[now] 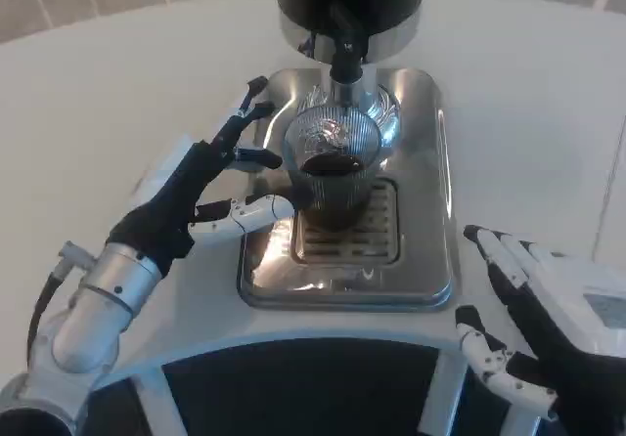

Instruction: Grasp the cup under the faucet to collect the drink, then remove the cup.

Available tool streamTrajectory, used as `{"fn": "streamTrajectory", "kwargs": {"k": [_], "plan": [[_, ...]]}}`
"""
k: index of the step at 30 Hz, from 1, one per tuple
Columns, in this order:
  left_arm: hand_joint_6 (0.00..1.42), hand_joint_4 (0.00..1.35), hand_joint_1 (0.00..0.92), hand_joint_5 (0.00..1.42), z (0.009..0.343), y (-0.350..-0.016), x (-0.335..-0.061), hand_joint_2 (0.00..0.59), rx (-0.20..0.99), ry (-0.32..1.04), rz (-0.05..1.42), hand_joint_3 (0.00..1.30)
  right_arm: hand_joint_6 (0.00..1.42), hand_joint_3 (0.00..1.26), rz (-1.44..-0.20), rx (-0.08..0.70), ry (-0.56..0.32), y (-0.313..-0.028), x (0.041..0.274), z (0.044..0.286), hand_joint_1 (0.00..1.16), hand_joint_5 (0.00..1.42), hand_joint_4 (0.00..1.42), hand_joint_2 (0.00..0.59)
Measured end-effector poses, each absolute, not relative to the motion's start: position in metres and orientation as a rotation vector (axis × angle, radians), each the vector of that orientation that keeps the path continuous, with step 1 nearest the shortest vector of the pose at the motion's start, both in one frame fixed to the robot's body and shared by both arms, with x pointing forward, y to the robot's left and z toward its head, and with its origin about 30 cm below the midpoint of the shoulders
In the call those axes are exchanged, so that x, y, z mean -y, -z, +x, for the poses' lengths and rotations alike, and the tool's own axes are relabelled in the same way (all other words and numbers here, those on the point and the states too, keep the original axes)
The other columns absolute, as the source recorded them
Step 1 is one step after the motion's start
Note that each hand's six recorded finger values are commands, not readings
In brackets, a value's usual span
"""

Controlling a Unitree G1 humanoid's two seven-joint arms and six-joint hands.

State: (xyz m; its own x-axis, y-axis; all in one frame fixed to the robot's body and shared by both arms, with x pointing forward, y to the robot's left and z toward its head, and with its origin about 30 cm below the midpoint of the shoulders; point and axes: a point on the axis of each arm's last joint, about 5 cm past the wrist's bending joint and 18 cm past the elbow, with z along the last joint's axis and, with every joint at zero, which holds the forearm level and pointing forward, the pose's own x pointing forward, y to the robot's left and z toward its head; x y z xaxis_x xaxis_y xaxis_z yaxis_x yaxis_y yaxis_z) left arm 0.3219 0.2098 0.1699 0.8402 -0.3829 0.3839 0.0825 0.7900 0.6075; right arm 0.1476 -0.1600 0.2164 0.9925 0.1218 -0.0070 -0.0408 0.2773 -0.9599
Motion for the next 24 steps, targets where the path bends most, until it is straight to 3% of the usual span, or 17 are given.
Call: {"fn": "streamTrajectory", "kwargs": {"k": [9, 24], "plan": [[0.38, 0.09, 0.47, 0.4, 0.325, -0.171, -0.203, 0.074, 0.516, 0.283, 0.598, 0.0, 0.0, 0.0, -1.285, 0.065, -0.12, -0.218, 0.16, 0.149, 0.15, 0.0, 0.0, 0.582], [0.39, 0.1, 0.477, 0.41, 0.33, -0.173, -0.191, 0.074, 0.518, 0.303, 0.576, 0.0, 0.0, 0.0, -1.29, 0.038, -0.144, -0.22, 0.158, 0.143, 0.15, 0.0, 0.0, 0.584]]}}
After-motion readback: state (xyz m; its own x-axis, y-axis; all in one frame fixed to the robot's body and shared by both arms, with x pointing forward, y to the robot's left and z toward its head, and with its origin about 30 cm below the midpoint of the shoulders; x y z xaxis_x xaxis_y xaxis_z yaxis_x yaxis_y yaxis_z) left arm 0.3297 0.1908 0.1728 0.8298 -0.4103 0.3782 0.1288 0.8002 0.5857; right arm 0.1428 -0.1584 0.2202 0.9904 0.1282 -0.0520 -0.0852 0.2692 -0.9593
